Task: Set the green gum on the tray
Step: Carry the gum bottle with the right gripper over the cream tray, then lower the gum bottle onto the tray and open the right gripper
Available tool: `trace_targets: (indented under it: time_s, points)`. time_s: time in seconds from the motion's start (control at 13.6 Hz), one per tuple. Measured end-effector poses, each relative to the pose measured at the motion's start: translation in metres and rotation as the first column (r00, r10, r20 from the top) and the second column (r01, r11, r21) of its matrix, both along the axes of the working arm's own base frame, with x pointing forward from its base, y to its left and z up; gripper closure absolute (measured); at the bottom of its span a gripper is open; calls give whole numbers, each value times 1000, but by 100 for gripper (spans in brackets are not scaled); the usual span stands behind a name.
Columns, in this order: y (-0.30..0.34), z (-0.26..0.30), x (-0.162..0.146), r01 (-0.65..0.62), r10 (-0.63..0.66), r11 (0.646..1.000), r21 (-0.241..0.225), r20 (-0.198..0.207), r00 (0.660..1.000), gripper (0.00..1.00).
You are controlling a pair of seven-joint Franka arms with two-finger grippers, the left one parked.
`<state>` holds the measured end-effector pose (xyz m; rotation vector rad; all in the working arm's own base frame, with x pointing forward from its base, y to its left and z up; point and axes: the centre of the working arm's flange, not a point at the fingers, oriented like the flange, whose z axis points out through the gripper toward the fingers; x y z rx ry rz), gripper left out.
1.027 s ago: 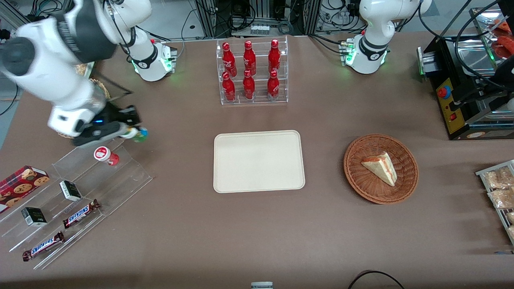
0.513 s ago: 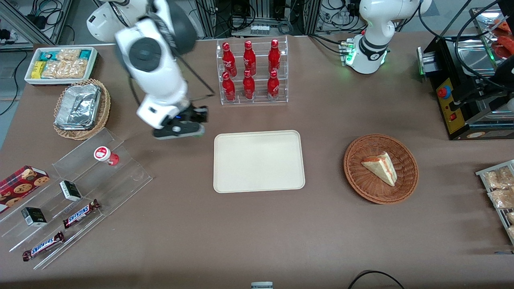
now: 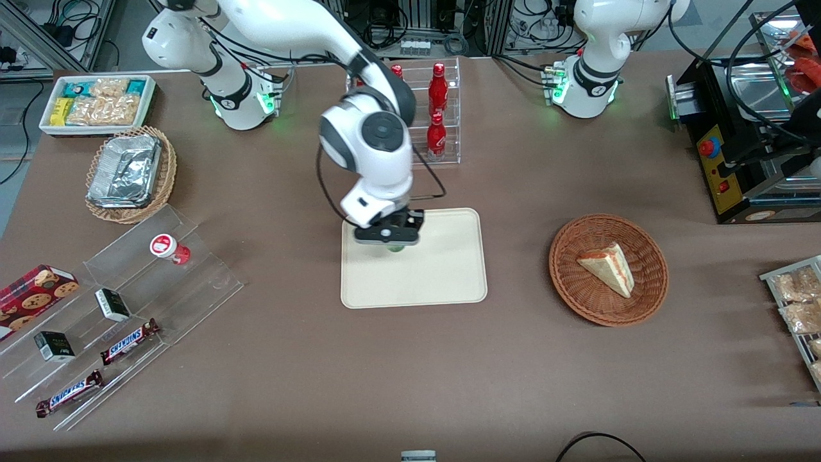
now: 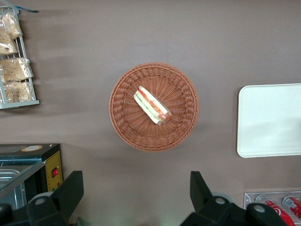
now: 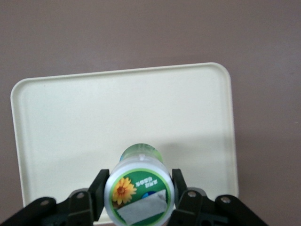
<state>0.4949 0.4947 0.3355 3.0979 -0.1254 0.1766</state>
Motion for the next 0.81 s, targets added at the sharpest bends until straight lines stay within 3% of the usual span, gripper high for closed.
trace_targets:
  time_s: [0.44, 0.81]
  points:
    - [29, -62, -7, -17, 18, 999, -27, 27, 999, 41]
    - [32, -82, -10, -25, 26, 999, -41, 19, 999, 41]
